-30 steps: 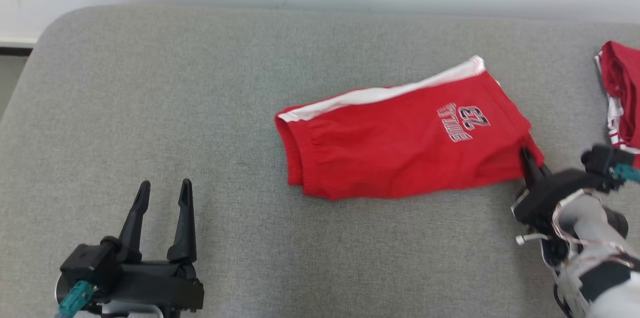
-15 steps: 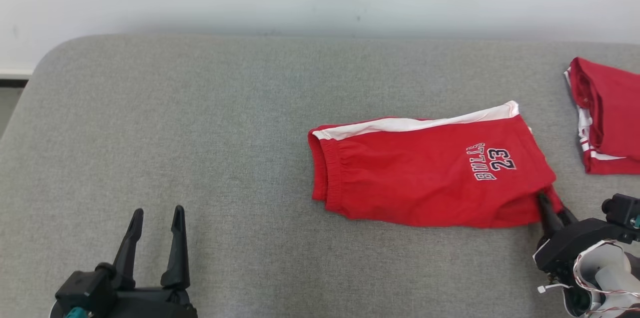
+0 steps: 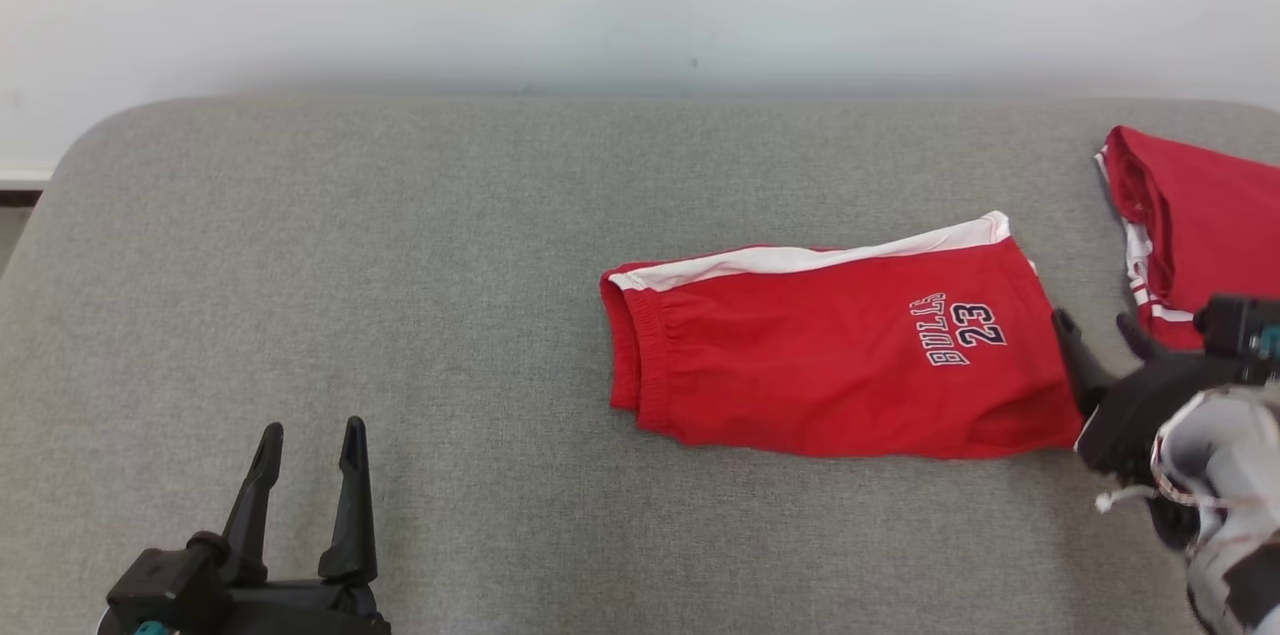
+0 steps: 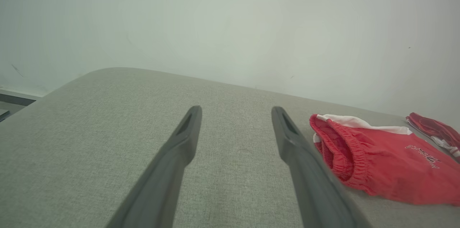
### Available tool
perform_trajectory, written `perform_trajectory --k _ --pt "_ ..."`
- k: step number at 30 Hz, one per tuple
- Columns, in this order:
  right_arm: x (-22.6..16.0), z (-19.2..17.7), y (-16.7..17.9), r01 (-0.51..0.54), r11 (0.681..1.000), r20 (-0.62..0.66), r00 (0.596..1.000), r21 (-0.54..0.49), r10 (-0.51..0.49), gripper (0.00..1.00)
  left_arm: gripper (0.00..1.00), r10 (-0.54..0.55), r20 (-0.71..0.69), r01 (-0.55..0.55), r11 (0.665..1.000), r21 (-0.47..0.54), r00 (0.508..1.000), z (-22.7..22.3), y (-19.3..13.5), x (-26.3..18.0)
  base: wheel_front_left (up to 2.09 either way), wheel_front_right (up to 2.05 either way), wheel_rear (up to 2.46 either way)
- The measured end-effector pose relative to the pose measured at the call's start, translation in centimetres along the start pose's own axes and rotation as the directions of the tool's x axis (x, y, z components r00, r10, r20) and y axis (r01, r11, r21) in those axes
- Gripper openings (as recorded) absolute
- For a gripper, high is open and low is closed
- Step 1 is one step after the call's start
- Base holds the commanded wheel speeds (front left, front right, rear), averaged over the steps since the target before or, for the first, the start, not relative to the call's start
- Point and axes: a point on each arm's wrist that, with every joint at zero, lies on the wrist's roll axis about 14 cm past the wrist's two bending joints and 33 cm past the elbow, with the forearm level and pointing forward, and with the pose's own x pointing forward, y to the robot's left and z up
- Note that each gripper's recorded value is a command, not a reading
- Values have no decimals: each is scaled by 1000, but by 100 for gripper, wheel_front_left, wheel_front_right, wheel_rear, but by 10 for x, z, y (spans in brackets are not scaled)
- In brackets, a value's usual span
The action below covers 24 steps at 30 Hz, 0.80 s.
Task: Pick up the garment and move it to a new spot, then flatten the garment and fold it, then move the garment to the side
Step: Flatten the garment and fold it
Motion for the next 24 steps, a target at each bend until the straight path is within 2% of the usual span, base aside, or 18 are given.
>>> perform_trajectory --k 7,12,24 --pt "26 9 -4 20 999 -116 993 -43 -24 100 100 18 -12 -18 1000 6 1000 -4 6 2 0 0 0" --pt "38 -14 -7 36 998 -237 970 -57 -48 100 100 38 -27 -38 999 7 999 -10 13 4 0 0 0" --pt "51 -57 -6 63 997 -399 914 -42 -75 100 100 75 -46 -75 997 18 996 -16 26 6 0 0 0"
